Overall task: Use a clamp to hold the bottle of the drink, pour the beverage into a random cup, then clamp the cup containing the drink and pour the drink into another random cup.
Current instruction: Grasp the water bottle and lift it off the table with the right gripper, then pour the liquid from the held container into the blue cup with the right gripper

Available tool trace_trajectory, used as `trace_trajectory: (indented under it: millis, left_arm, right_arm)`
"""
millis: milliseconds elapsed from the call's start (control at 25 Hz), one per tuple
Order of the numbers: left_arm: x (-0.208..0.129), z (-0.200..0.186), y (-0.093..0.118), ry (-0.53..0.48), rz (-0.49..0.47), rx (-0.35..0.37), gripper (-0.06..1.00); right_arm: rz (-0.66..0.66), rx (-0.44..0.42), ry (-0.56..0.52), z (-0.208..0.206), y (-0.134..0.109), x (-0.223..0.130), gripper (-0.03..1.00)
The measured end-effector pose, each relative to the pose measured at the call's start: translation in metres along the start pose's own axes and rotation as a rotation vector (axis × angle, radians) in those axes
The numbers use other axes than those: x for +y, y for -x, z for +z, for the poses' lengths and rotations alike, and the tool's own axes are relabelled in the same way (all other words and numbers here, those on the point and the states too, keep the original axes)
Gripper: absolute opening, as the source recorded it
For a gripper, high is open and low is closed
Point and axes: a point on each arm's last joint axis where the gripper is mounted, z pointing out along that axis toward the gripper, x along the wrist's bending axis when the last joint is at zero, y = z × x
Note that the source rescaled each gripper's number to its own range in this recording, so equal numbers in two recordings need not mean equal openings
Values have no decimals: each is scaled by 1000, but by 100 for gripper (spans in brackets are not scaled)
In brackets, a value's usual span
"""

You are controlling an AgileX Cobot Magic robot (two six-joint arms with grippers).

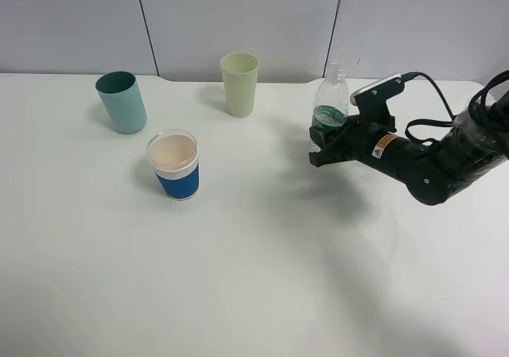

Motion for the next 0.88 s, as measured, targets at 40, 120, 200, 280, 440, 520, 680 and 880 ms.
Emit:
trace_trajectory:
  millis: [40,120,200,280,440,520,680,880]
  left_arm:
    - [0,0,0,0,0,0,85]
    - [0,0,0,0,0,0,85]
    - [0,0,0,0,0,0,85]
    - [0,0,0,0,0,0,85]
    - [0,0,0,0,0,0,85]
    - [0,0,0,0,0,0,85]
    - [0,0,0,0,0,0,85]
    - [0,0,0,0,0,0,85]
  right_arm:
    - [0,-2,-7,-2,1,4,0]
    - [-2,-5,-9,-5,2,14,0]
    - [-6,0,-16,-9,1,25,0]
    - [-11,2,-4,-14,0,38,0]
    - [-29,4,11,-16,-1,65,0]
    - [-48,15,-4,-11,-4,77,0]
    - [-111,62,-33,3,-16,104,0]
    - [-194,125,-4,15,-39,134,0]
